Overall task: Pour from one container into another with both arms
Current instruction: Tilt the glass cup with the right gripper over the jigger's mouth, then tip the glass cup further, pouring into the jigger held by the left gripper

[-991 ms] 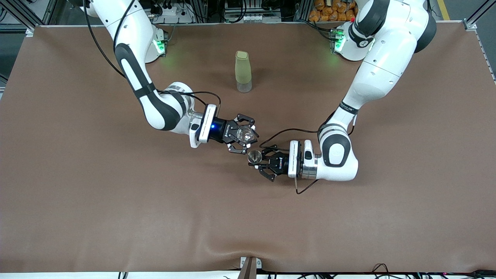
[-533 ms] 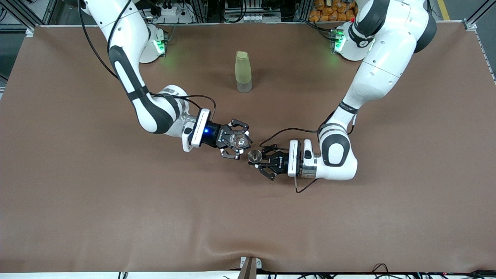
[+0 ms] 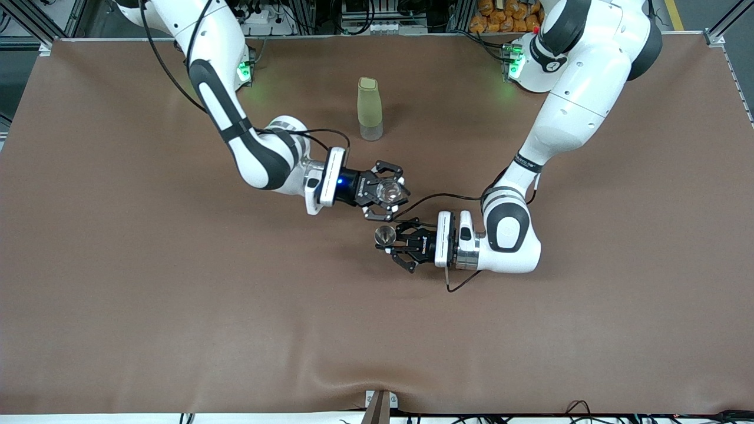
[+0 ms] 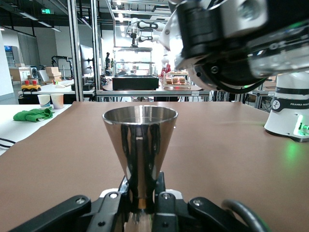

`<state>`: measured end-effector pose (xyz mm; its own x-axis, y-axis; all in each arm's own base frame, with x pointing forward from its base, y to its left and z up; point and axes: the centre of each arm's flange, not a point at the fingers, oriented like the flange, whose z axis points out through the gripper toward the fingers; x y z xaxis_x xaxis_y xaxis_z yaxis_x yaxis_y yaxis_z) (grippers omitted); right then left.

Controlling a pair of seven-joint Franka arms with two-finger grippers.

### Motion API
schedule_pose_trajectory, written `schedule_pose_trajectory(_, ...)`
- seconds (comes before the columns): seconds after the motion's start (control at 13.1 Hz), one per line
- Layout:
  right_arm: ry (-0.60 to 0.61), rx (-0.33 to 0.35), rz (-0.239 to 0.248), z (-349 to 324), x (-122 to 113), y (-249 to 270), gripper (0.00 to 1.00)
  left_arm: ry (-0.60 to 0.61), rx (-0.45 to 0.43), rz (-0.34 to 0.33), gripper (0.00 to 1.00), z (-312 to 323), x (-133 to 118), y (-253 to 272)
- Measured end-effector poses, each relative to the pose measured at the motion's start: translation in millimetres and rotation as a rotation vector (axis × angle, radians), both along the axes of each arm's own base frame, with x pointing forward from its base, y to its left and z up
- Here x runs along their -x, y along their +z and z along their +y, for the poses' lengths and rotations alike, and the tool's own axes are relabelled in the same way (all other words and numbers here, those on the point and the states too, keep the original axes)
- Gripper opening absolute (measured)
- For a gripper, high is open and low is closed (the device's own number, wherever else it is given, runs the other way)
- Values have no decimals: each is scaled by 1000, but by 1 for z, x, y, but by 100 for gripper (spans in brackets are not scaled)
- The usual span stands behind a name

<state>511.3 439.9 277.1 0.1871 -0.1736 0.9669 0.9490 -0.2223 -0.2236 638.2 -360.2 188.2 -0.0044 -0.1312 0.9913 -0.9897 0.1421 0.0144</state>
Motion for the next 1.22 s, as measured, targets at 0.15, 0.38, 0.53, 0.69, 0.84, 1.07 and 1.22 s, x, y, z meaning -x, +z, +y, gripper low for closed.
schedule_pose_trajectory(0.15,-14,7,9,5,2,2,16,0,0,1,21,0,0,-1)
schedule_pose_trajectory(0.38,-29,19,18,2,-2,2,16,-1,-3,8,21,1,3,-5)
schedule_pose_trajectory(0.53,-38,17,44,-3,-6,1,16,-3,-5,2,21,3,7,-11)
schedule_pose_trajectory(0.69,-50,22,85,-9,-10,-1,16,-3,-8,1,21,6,9,-17)
schedule_pose_trajectory(0.84,-61,30,112,-13,-12,-2,16,-3,-10,6,21,8,11,-20)
schedule_pose_trajectory(1.07,-65,32,118,-15,-14,-3,16,-6,-8,7,21,6,12,-20)
schedule_pose_trajectory(1.22,-69,37,120,-15,-14,-4,16,-7,-6,8,21,5,13,-19)
